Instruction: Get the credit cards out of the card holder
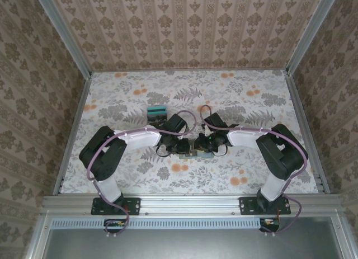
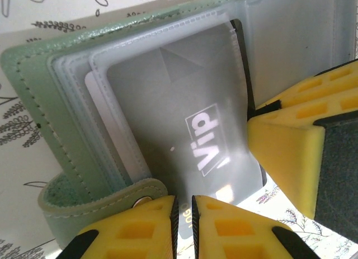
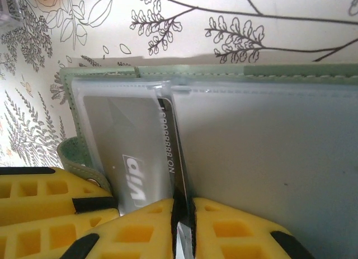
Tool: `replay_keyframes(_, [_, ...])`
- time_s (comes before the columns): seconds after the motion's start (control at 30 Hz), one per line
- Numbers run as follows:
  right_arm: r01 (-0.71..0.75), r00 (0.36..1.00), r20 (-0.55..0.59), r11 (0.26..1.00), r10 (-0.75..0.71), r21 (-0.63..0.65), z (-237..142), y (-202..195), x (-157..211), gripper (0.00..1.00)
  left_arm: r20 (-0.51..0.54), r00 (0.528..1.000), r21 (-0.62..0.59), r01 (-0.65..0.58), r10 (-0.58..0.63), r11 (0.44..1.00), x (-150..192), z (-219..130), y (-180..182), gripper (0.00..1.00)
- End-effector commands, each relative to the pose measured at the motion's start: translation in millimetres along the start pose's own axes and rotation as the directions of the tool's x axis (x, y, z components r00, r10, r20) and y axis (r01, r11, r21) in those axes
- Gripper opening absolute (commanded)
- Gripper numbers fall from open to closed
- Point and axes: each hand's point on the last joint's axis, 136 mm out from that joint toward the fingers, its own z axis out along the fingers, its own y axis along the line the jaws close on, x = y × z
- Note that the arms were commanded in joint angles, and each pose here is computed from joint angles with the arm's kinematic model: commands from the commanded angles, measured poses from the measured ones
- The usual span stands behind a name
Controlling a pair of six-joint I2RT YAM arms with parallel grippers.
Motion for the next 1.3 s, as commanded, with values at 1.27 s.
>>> replay_keyframes(1.27, [-0.044, 0.999, -0.02, 0.997, 0.042, -0.071, -3, -16, -8, 0.16, -0.056, 0.998, -0.041, 0.04, -0.042, 0.998, 11, 9, 13, 0.13])
